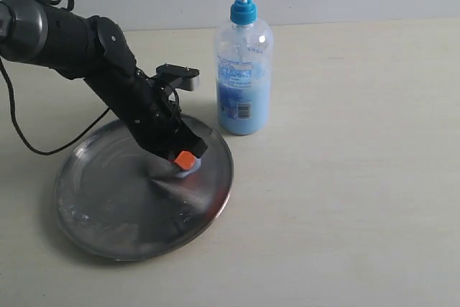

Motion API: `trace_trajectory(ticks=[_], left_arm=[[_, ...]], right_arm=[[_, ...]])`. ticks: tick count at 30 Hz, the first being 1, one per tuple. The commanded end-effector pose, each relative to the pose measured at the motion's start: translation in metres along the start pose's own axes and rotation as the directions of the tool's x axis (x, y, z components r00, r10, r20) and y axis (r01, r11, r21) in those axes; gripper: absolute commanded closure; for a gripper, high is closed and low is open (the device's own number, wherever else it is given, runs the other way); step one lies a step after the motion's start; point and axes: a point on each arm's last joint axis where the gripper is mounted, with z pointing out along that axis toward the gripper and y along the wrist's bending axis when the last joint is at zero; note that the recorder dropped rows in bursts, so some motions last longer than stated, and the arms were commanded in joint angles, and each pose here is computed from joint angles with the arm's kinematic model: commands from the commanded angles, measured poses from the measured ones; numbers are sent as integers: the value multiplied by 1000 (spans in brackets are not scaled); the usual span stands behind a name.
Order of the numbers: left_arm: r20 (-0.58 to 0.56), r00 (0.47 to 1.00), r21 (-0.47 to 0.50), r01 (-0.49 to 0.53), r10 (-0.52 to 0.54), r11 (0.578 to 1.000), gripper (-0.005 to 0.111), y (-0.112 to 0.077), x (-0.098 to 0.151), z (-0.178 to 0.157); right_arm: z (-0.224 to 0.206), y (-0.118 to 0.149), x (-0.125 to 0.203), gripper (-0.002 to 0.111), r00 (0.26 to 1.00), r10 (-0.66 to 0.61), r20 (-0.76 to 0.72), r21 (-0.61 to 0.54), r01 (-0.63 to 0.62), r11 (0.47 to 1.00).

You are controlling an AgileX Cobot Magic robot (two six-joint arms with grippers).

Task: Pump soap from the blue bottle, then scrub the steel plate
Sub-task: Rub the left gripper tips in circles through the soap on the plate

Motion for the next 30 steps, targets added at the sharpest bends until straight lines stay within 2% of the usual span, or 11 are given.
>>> trace_trajectory(ticks=[1,4,16,26,30], left_arm=[[-15,1000,1,2,-2,1000,106,-2,0,11],[-30,999,3,13,-13,1000,106,0,2,20],[46,998,-64,40,-37,997,106,8,-4,22],[-9,998,-225,59,-62,972,106,22,2,19],[1,998,-230,65,-66,971,106,21,1,15]], right_arm=[[0,0,1,108,1000,-7,13,2,7,1000],[0,0,0,108,1000,-7,21,1,7,1000],[0,0,0,108,1000,-7,28,0,7,1000],[-1,0,0,108,1000,-9,30,1,9,1000],[-1,0,0,108,1000,-9,30,1,9,1000]])
